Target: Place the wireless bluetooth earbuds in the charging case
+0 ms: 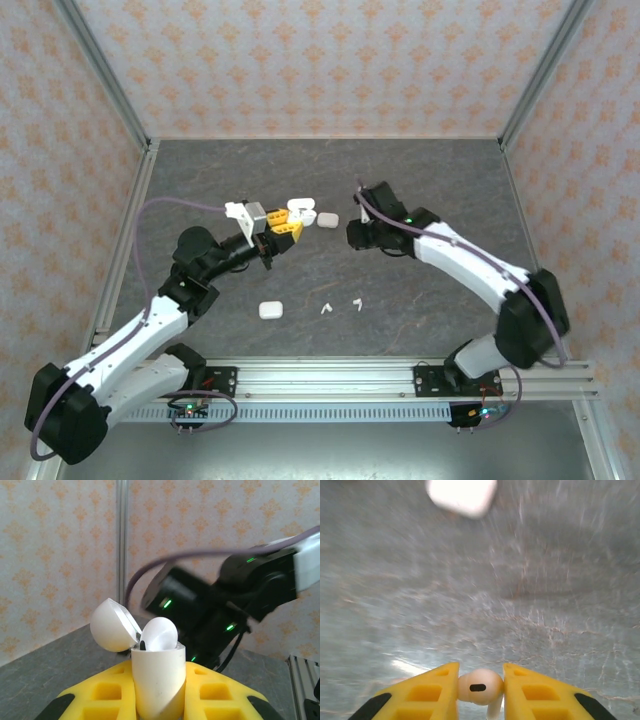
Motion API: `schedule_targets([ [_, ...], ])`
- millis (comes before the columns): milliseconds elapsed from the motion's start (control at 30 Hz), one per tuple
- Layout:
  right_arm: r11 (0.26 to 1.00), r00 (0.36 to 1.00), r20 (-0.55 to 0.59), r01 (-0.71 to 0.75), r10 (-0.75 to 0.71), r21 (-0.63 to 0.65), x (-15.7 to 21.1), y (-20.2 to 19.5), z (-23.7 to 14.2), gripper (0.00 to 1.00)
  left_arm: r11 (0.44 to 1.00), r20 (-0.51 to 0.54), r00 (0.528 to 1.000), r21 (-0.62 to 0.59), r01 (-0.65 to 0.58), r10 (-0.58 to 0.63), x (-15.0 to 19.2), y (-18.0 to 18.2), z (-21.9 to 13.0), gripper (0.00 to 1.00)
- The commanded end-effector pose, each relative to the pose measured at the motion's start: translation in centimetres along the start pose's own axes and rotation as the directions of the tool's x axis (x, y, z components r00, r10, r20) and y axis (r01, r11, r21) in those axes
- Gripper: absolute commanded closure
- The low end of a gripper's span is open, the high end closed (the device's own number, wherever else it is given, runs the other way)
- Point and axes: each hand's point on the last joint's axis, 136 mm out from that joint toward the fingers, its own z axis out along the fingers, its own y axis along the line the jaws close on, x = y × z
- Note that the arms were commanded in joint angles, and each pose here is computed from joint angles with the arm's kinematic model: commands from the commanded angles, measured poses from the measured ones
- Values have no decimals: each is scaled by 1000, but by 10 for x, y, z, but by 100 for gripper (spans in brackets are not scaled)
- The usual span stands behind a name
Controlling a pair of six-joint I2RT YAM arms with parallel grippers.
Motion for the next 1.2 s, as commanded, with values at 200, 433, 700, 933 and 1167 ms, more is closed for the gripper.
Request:
schedule_targets([
  [200, 938, 905, 415, 58, 95, -341, -64, 68, -119, 76, 999, 84, 995, 9, 45, -45, -11, 3, 17, 100],
  [433, 882, 831, 542, 159, 122, -443, -78, 103, -175, 76, 998, 91, 994, 34, 58, -61, -10, 0, 28, 100],
  [700, 868, 800, 588, 207, 115, -451, -88, 124, -181, 76, 996, 99, 993, 55, 63, -69, -12, -5, 35, 100],
  [933, 875, 821, 561, 191, 105, -445, -86, 126, -164, 76, 996, 104, 992, 59, 64, -70, -14, -7, 35, 100],
  [1167, 880, 837, 538, 179, 98, -440, -83, 126, -151, 76, 996, 104, 993, 62, 57, -64, -14, -9, 33, 100],
])
